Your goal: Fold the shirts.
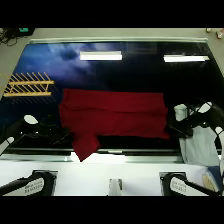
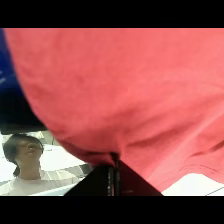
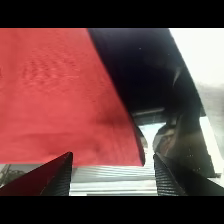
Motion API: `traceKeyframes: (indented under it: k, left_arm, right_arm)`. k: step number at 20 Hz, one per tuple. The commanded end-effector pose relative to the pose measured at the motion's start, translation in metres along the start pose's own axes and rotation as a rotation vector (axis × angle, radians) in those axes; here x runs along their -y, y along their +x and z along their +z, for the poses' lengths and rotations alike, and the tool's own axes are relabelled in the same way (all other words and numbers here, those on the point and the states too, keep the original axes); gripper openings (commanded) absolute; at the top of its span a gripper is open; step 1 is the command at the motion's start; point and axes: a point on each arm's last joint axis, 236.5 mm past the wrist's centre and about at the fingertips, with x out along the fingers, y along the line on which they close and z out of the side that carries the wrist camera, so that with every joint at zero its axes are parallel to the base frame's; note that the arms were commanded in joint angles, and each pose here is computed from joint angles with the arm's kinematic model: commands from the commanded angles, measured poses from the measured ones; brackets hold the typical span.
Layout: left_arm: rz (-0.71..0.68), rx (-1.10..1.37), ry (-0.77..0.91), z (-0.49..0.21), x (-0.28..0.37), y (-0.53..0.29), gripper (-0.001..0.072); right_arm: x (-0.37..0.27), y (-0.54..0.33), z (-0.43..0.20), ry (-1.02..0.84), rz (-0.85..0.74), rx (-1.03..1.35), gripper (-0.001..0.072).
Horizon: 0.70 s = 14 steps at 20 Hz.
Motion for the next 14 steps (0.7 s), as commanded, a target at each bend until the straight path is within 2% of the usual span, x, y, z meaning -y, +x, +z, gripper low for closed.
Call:
traceKeyframes:
  k: [1, 4, 7, 10, 14]
  left_arm:
    - [0.004, 0.007, 0.001, 0.002, 0.000, 0.000, 0.0035]
    - [0.004, 0.007, 0.001, 0.002, 0.000, 0.000, 0.0035]
    - [0.003, 0.015, 0.006, 0.003, 0.001, -0.002, 0.0035]
    - [0.001, 0.032, 0.036, 0.007, 0.004, -0.006, 0.0034]
    - [-0.017, 0.178, 0.163, 0.047, 0.036, -0.056, 0.0032]
  right_arm:
    - [0.002, 0.013, -0.005, 0.017, 0.006, 0.000, 0.0534]
    - [-0.001, 0.021, -0.005, 0.038, 0.032, 0.016, 0.0523]
    - [-0.012, 0.021, 0.006, 0.063, 0.079, 0.059, 0.0440]
    - [-0.019, 0.019, 0.012, 0.082, 0.113, 0.084, 0.0023]
    - [-0.031, -0.004, 0.026, -0.024, 0.132, 0.111, 0.0020]
